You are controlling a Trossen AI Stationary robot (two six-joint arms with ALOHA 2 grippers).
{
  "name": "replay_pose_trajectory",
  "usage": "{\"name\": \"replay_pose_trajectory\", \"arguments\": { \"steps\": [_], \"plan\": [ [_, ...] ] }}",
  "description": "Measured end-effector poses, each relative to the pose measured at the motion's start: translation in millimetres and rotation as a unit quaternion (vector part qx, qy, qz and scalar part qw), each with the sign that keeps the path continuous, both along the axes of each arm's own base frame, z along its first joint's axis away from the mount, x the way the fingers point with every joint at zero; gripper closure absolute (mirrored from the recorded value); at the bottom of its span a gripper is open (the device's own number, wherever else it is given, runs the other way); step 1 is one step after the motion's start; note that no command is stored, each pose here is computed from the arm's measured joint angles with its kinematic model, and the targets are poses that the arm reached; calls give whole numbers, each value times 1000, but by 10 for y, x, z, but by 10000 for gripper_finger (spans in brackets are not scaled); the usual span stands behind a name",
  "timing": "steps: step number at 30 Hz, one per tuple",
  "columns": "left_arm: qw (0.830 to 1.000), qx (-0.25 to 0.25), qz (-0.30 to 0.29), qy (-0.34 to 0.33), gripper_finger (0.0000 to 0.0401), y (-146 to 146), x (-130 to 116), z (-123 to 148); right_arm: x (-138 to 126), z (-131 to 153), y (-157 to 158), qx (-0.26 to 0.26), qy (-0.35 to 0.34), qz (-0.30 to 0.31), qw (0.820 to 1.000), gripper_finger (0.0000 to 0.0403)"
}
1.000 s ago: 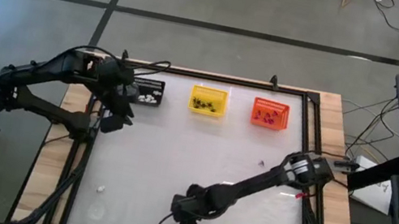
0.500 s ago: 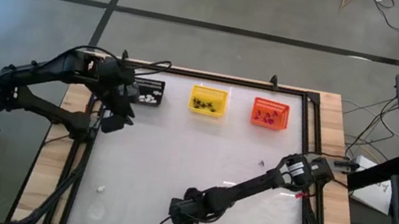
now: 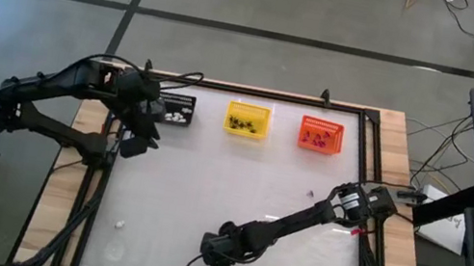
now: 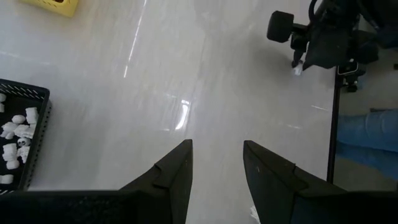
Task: Sort Halloween decoration
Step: Put the white skeleton toy into the black basket
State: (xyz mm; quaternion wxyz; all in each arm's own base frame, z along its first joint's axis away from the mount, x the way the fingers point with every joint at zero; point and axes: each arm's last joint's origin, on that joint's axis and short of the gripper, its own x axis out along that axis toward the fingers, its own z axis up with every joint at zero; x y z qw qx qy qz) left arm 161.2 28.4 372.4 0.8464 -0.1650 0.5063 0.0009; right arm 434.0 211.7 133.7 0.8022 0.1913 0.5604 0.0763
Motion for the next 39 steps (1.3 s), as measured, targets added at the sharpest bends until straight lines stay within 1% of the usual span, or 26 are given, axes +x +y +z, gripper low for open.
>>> {"name": "replay_pose_trajectory", "arguments": {
  "steps": [4,9,13,15,19,21,27,34,39],
  "plan": [
    [1000,0,0,0,276,0,0,0,-7,-4,-2,8,13,-21,1000,379],
    [1000,0,0,0,276,0,0,0,-29,27,-13,11,26,-35,999,387],
    [1000,0,0,0,276,0,1,-1,-91,123,-65,1,45,-41,998,388],
    [1000,0,0,0,276,0,1,-1,-91,193,-107,-5,40,-51,998,389],
    [1000,0,0,1,276,0,1,-1,-52,330,-285,-17,29,-80,996,389],
    [1000,0,0,0,276,0,-1,0,-31,353,-377,-23,29,-95,995,390],
    [1000,10,-10,-4,276,-1,-11,6,78,428,-695,-18,20,-127,992,390],
    [998,69,6,-3,276,26,-46,22,202,447,-1120,-21,10,-147,989,390],
    [995,98,22,3,276,43,-56,25,326,560,-1495,-19,-17,-157,987,390]
  ]
}}
